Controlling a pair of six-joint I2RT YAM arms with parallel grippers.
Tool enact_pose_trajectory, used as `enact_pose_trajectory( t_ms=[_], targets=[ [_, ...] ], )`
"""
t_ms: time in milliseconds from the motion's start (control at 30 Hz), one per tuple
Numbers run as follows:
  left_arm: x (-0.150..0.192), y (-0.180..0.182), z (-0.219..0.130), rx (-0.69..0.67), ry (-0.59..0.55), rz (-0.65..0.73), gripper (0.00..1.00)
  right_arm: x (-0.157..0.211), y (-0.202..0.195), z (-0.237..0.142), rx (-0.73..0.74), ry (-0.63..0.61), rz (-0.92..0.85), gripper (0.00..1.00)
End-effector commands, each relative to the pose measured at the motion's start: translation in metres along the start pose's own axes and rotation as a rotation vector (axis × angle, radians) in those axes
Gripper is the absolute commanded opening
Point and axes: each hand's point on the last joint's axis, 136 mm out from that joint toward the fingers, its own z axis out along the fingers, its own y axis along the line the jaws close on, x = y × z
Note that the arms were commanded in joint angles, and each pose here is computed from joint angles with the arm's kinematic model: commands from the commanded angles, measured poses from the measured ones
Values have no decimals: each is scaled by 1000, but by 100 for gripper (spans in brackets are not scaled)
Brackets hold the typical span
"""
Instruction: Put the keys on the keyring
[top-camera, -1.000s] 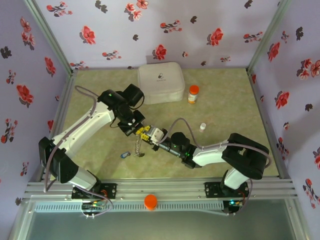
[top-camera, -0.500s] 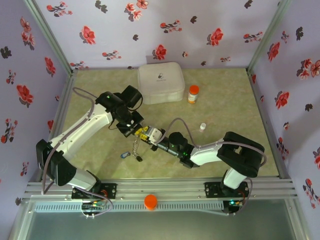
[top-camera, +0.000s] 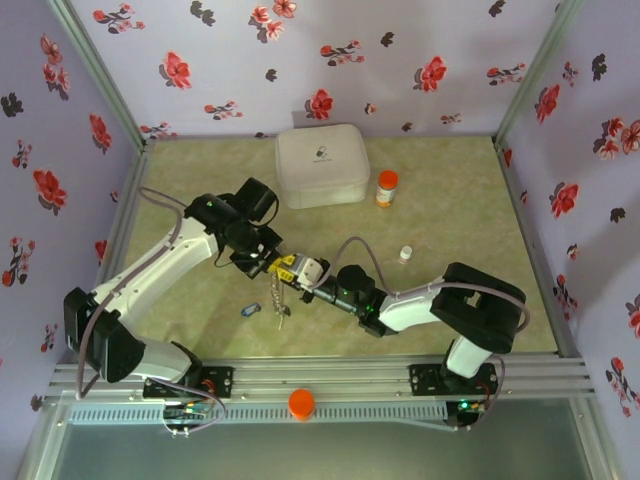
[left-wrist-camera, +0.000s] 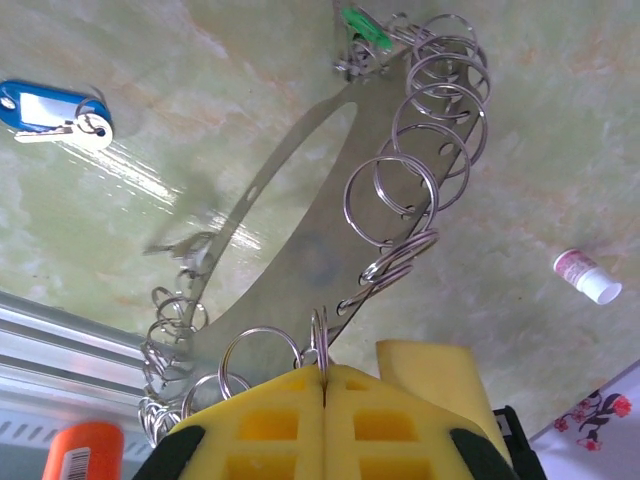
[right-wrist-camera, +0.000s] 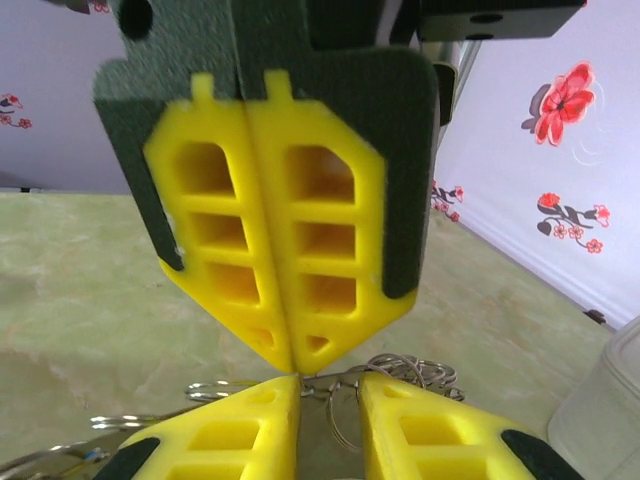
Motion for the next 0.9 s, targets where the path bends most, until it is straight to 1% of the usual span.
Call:
enact_pose_trajectory(
  t_ms=[0, 233, 400, 600, 700, 767, 867],
  targets=[
    [0, -6, -6, 61, 5, -44, 0, -21, 4, 6, -20, -80, 15, 22],
    [-3, -5, -6, 70, -2, -51, 0, -13, 8, 7, -37, -57, 22, 25],
    [-3, -5, -3, 91, 4, -56, 0, -7, 7, 1, -28, -39, 36, 27],
    [-5, -5, -5, 100, 10, -35, 0, -2, 3, -3, -4, -13, 17, 25],
    [-8, -5, -11, 94, -8, 13, 0, -1, 1, -9, -3, -11, 8, 25],
    [-14, -3, -17, 67, -51, 78, 0, -1, -3, -15, 1, -11, 7, 24],
    [-30, 3, -28, 4, -157, 225, 0, 1, -11, -27, 17, 9, 8, 24]
  ],
)
